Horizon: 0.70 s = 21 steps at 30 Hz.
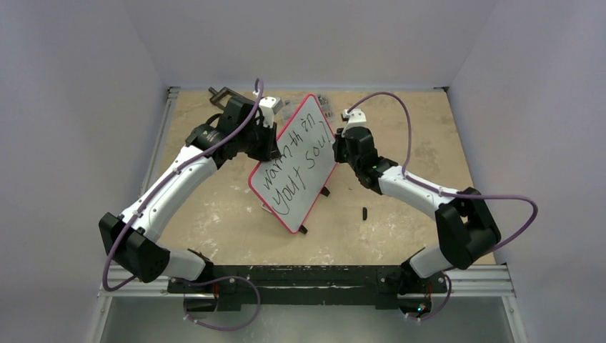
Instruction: Write a sentence on the whiteboard
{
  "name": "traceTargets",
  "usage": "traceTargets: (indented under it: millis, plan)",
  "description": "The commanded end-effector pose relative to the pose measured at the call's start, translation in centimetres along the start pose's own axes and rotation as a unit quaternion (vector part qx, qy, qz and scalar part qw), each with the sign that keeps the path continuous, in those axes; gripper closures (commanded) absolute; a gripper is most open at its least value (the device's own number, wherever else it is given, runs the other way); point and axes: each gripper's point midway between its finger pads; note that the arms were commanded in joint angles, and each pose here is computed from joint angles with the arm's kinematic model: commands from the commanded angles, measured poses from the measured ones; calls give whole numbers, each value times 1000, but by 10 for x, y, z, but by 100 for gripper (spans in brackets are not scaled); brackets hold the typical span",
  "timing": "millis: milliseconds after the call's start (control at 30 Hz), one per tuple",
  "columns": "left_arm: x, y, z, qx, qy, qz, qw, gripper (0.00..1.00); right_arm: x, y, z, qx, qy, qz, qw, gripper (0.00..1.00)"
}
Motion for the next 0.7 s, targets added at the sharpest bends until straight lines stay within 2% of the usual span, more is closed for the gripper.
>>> traceTargets:
  millis: [0,267,667]
  plan:
    - [3,39,52,81,-112,85,987,100,9,-19,11,-4,-6,-19,1000,100]
    - [3,39,53,81,-113,86,987,100,10,-33,15,-8,-10,-31,999,100]
    - [4,39,52,81,-112,86,987,100,-13,-40,13,4,-19,-47,999,100]
Point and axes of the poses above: each gripper's point midway between its finger pads, its own x axis out along the fingers, its own z axis along the line the jaws close on, y = z × x, and after that the axes turned 3 degrees about x, right-handed
